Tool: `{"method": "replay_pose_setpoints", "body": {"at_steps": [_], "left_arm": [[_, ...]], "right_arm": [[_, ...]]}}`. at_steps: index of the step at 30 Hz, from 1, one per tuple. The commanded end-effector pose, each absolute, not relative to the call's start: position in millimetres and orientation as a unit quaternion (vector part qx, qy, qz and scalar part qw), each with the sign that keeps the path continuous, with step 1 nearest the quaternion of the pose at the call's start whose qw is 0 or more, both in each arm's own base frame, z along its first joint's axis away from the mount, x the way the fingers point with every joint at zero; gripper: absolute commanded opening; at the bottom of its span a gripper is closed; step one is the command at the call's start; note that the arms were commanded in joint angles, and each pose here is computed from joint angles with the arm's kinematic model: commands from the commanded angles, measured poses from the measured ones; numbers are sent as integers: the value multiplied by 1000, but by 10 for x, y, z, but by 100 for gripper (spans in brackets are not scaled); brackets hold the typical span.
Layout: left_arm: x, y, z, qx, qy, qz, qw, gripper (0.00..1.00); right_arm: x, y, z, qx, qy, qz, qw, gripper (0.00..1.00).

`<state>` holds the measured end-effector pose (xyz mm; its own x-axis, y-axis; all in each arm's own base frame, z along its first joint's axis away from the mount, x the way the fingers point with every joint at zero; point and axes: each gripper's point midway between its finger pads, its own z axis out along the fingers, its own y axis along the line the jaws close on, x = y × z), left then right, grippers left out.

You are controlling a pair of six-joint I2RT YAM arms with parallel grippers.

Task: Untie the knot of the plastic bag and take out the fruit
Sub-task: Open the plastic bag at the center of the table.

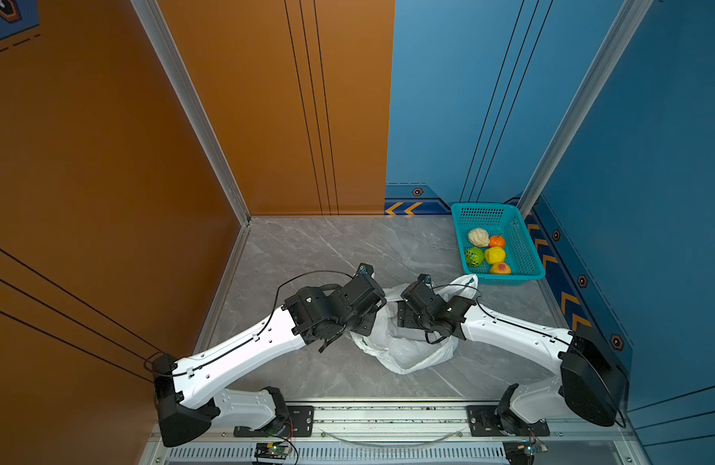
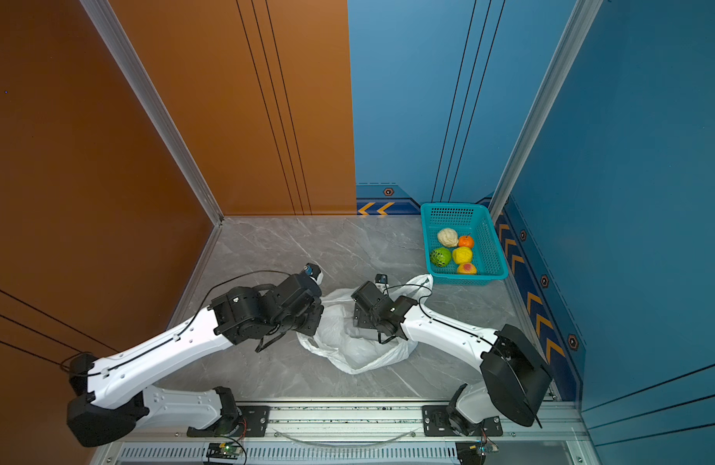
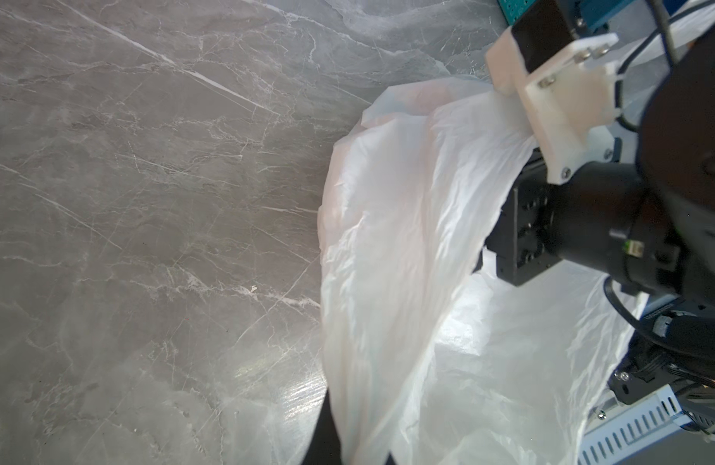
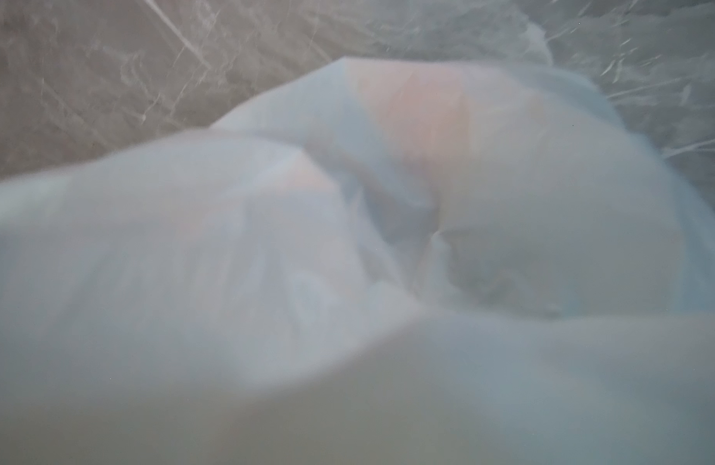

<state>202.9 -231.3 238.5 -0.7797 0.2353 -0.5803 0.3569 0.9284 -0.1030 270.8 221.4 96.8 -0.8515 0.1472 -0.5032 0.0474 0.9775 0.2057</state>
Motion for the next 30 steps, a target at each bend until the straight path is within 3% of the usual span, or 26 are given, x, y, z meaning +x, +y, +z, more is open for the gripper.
{"method": "replay_pose_setpoints", "body": {"at_steps": [1, 8, 12, 23, 30], "left_arm": [[1924, -2306, 2364, 172, 937, -118, 282, 0], [1820, -2277, 2194, 179, 942, -111, 263, 0], [1816, -2262, 2128, 181, 943, -100, 260, 0], [1897, -2488, 2371, 197, 932, -118, 281, 0], [1894, -2568, 2373, 193, 931, -131, 282, 0]], "right_arm": [[2908, 1845, 1110, 106, 933, 27, 342, 89], [2927, 1074, 1516, 144, 903, -75, 397, 91], [2896, 832, 1665, 161, 898, -79, 401, 91], [2505, 1678, 1658, 76, 948, 92, 296, 99], [2232, 2013, 1579, 56, 956, 140, 253, 99]]}}
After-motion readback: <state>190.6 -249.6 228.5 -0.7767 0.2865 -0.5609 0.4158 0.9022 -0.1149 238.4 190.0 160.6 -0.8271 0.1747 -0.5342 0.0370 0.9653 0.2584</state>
